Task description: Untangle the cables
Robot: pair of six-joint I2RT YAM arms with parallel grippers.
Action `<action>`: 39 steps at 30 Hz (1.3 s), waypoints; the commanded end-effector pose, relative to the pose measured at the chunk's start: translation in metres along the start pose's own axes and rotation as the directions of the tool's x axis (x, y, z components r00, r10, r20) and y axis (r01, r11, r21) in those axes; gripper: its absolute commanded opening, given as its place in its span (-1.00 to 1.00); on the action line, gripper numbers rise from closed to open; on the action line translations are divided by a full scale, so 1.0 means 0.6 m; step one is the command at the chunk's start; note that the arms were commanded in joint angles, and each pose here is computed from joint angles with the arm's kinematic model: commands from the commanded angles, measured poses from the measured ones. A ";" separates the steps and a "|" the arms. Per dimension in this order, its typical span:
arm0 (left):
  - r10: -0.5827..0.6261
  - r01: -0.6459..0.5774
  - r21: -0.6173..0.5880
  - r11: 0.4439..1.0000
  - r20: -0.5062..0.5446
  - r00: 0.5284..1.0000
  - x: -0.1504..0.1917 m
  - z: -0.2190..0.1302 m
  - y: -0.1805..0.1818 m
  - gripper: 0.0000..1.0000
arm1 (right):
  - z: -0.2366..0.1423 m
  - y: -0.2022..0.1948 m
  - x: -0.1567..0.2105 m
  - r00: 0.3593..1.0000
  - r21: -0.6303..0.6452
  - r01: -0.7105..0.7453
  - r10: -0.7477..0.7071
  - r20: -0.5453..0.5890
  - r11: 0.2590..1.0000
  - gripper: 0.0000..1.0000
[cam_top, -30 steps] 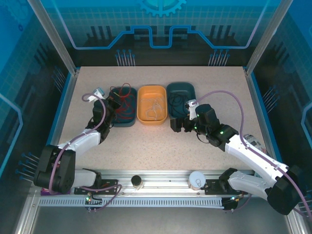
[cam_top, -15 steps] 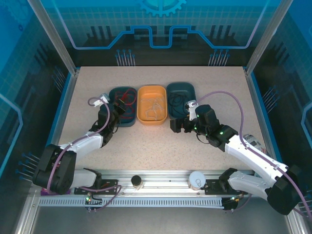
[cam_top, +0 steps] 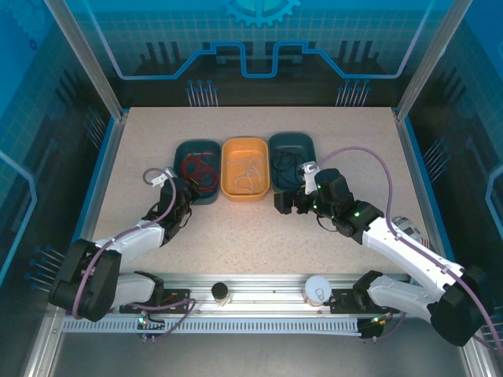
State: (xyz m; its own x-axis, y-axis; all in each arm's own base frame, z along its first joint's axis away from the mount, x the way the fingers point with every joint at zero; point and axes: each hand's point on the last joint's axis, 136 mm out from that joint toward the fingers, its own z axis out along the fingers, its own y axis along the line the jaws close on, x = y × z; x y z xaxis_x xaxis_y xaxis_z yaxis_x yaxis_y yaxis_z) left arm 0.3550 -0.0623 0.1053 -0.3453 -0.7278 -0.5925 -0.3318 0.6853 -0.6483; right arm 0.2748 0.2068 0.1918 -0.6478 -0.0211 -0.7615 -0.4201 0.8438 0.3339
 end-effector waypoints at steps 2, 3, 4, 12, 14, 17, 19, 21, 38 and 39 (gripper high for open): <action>0.023 -0.023 -0.055 0.998 0.002 1.000 -0.001 -0.001 0.022 -0.86 | 0.000 0.000 -0.009 1.000 -0.004 -0.001 0.002 0.012 1.000 0.99; 0.022 -0.022 -0.055 0.998 0.000 1.000 -0.002 0.001 0.022 -0.85 | 0.000 0.000 -0.009 1.000 -0.004 -0.001 0.002 0.011 1.000 0.99; 0.023 -0.023 -0.058 0.998 -0.005 1.000 -0.001 0.004 0.023 -0.84 | 0.000 -0.001 -0.008 1.000 -0.003 -0.002 0.002 0.011 1.000 0.99; 0.039 -0.039 -0.088 0.995 -0.009 0.999 -0.006 0.009 0.032 -0.77 | 0.000 -0.002 -0.007 1.000 -0.001 -0.004 0.004 0.011 1.000 0.99; 0.045 -0.046 -0.091 0.995 -0.008 0.999 -0.008 0.008 0.031 -0.73 | 0.001 -0.003 -0.007 1.000 0.000 -0.005 0.005 0.011 1.000 0.99; 0.049 -0.049 -0.081 0.995 -0.010 0.999 -0.010 0.004 0.025 -0.54 | 0.001 -0.003 -0.007 1.000 0.000 -0.004 0.004 0.012 1.000 0.99; 0.047 -0.048 -0.064 0.997 -0.010 0.999 -0.013 0.000 0.017 -0.26 | 0.001 -0.003 -0.007 1.000 0.001 -0.005 0.005 0.012 1.000 0.99; 0.046 -0.046 -0.051 0.998 -0.006 0.999 -0.020 -0.007 0.009 -0.07 | 0.001 -0.003 -0.008 1.000 0.003 -0.004 0.004 0.014 1.000 0.99; 0.124 -0.123 -0.035 0.992 0.019 0.992 -0.101 -0.101 -0.063 0.98 | -0.009 -0.011 -0.020 0.999 0.036 0.004 -0.006 0.045 0.999 0.99; 0.134 -0.133 -0.042 0.990 0.016 0.991 -0.104 -0.106 -0.065 0.98 | -0.010 -0.013 -0.021 0.999 0.044 0.002 -0.004 0.050 0.999 0.99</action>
State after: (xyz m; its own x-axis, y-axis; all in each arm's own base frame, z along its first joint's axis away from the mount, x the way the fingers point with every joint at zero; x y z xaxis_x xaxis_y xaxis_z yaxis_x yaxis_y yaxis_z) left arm 0.3418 -0.0480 0.1911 -0.3354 -0.6720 -0.6603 -0.2972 0.7406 -0.6027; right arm 0.2767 0.2048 0.1923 -0.6423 -0.0173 -0.7662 -0.4115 0.8512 0.3257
